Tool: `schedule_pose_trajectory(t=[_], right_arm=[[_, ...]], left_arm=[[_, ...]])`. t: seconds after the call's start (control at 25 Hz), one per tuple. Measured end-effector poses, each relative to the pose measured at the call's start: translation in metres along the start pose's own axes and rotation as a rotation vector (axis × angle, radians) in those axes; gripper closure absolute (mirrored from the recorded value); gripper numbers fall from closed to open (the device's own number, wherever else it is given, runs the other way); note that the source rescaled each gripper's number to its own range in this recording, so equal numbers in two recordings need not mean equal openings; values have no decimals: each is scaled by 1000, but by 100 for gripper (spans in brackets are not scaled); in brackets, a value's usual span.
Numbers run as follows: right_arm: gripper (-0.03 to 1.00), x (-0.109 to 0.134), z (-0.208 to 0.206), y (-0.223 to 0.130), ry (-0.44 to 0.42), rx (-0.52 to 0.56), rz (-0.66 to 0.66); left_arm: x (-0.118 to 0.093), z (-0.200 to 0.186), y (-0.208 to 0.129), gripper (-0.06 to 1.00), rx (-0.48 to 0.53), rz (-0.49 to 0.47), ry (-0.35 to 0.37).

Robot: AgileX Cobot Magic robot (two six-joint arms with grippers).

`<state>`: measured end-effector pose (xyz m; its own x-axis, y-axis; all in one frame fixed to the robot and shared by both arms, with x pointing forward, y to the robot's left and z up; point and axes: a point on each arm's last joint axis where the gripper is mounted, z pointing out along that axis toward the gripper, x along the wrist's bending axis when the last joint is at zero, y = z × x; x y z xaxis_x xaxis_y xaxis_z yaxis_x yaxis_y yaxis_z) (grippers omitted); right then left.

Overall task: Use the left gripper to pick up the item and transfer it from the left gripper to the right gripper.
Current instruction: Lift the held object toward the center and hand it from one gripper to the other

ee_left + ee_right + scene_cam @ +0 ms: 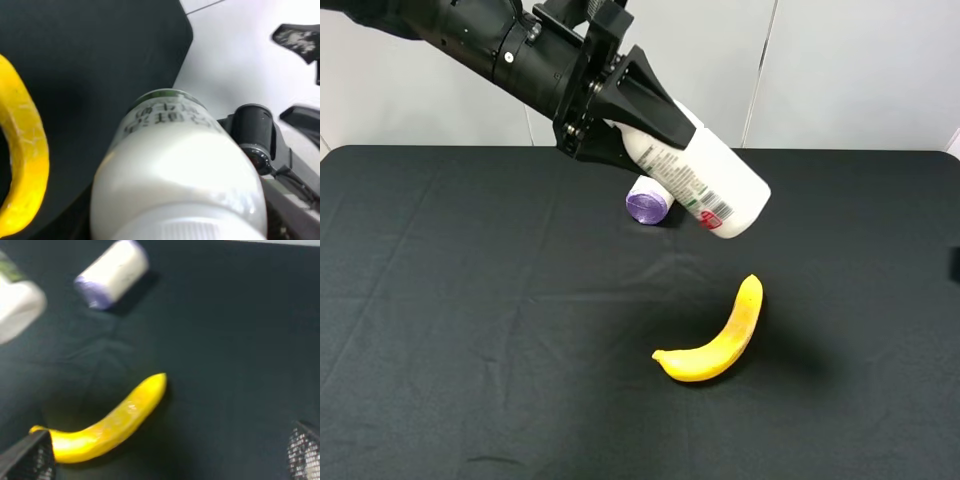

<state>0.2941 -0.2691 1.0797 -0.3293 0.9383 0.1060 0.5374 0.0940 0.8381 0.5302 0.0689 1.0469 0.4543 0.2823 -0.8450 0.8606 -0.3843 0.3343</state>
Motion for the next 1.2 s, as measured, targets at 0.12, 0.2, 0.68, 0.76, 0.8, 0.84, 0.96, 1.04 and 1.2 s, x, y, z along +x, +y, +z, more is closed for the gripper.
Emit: schedule_pose_trajectory(t=[0.12, 0.2, 0.68, 0.76, 0.8, 0.84, 0.96, 1.04, 1.2], right_arm=[[-3, 4, 16, 6, 100, 56, -103], [-3, 8, 24, 10, 159, 84, -161], [-3, 37, 68, 69, 296, 109, -420], [-3, 42, 77, 74, 311, 112, -440], [-3, 42, 77, 74, 311, 112, -440], [-3, 47, 85, 78, 325, 115, -462], [-3, 56, 98, 81, 344, 119, -488], [-3, 61, 103, 83, 360, 120, -503], [-3, 74, 113, 80, 393, 124, -532]], left_arm=[[0, 0, 0, 94, 0, 2, -1], [0, 0, 0, 94, 0, 3, -1], [-1, 0, 0, 94, -2, 3, -7], [-1, 0, 0, 94, -1, 3, -8], [-1, 0, 0, 94, -1, 4, -8], [-1, 0, 0, 94, -1, 4, -8], [-1, 0, 0, 94, -1, 4, -8], [-1, 0, 0, 94, -1, 4, -8], [-1, 0, 0, 94, -1, 4, -8]])
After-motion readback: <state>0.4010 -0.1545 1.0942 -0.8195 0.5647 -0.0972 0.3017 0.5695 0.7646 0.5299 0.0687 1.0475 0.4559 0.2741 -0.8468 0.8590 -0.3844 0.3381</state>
